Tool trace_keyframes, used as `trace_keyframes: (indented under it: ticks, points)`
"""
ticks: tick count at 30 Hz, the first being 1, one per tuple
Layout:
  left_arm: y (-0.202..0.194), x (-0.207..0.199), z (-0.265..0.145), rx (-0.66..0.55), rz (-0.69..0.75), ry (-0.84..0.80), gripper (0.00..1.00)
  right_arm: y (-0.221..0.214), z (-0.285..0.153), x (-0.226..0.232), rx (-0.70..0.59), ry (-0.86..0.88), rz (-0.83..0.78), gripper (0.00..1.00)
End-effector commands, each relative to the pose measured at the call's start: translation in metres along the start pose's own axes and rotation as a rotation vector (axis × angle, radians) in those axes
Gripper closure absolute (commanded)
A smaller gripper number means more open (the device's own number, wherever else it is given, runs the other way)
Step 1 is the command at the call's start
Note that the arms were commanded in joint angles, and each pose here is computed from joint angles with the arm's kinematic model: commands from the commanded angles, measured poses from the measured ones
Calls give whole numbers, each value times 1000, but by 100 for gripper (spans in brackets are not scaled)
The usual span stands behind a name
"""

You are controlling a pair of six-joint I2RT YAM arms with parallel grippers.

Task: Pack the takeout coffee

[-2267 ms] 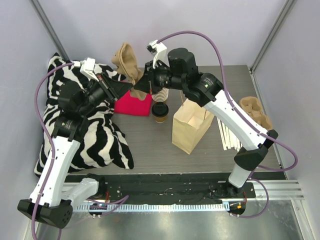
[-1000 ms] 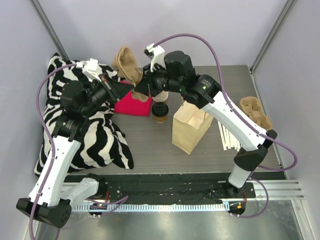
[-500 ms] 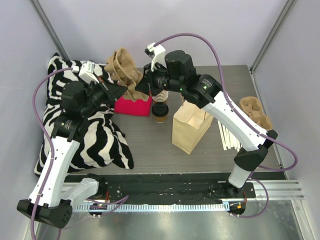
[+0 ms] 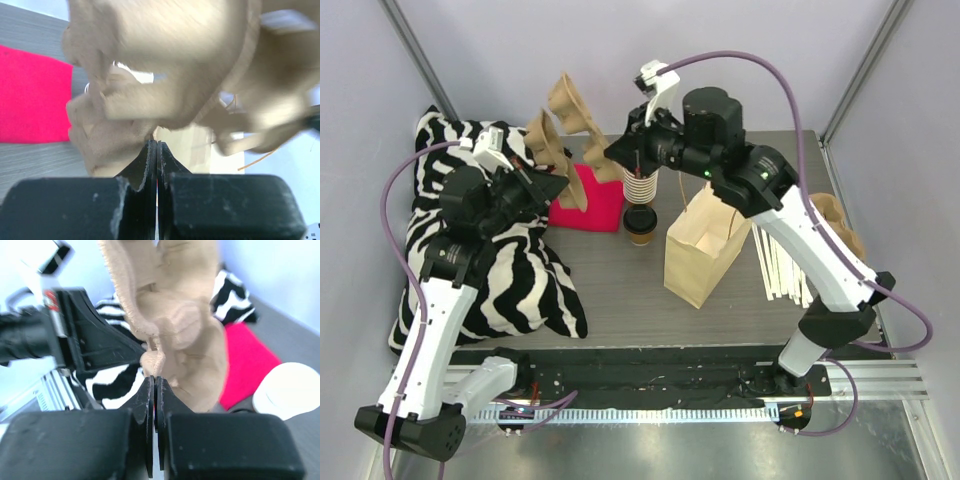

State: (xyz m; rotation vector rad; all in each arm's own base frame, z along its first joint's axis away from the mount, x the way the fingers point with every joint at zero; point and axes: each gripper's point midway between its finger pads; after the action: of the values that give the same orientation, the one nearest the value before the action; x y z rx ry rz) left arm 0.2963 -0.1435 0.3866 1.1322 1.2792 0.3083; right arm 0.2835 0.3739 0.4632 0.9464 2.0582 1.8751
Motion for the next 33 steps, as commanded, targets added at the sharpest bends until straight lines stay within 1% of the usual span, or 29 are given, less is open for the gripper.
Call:
trace_keyframes:
  ticks: [1,5,8,9,10,12,14,15,16,17,18,19,20,21,24,25,27,28,29,30,31,33]
  points:
    - [1,2,1,-3,6,4,100,85,-65,8,-270,-23,-72,99]
    - [2,-1,4,-6,9,-13,100,87,-78,-11,-281,-77,-70,99]
    - [2,-1,5,-3,7,-15,100,98,-97,-39,-320,-152,-43,99]
    - [2,-1,4,-3,9,-17,100,105,-107,-58,-342,-204,-32,99]
    - [1,0,5,0,10,-17,100,111,-115,-67,-359,-232,-31,99]
    - [0,0,7,2,12,-19,100,123,-139,-83,-406,-291,-31,99]
    - [-1,1,9,8,10,-21,100,129,-163,-110,-438,-396,-39,99]
    - [-1,1,9,9,9,-24,100,133,-182,-113,-466,-431,-48,99]
    - [-2,1,11,11,9,-24,100,126,-189,-127,-448,-483,-70,99]
    - [-2,1,11,11,8,-28,100,125,-204,-143,-466,-585,-66,99]
    - [-3,2,12,15,7,-25,100,125,-224,-144,-488,-637,-80,99]
    - [-4,3,13,19,6,-24,100,111,-227,-162,-459,-723,-72,99]
    - [-6,5,14,26,3,-16,100,104,-248,-180,-452,-853,-83,99]
    - [-8,6,15,29,2,-15,100,97,-259,-190,-439,-926,-80,99]
    - [-18,13,15,58,1,0,100,65,-294,-219,-348,-1133,-100,99]
    - [-22,15,14,75,-3,10,100,46,-295,-229,-287,-1174,-105,99]
    - [-32,19,15,109,-10,6,100,23,-312,-234,-214,-1243,-116,99]
    - [-34,19,15,118,-13,-1,100,1,-314,-244,-143,-1287,-118,99]
    - [-38,18,15,137,-19,-8,99,-10,-322,-245,-105,-1311,-122,99]
    - [-42,21,18,151,-26,-4,95,-20,-328,-250,-62,-1344,-134,99]
    - [-46,19,19,170,-37,-17,87,-39,-330,-258,0,-1376,-133,99]
    - [-50,20,22,187,-50,-21,80,-62,-335,-268,92,-1406,-126,99]
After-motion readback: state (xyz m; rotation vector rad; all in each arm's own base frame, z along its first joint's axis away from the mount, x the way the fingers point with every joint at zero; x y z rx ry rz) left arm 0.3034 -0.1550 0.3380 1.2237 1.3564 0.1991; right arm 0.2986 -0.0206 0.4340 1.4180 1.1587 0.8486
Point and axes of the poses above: each gripper's point midway between its finger pads, its own z axis out along the fingers, its own x axis along the line the jaws close on, y = z × x, and after that the axes turned 3 degrees about z, right-handed
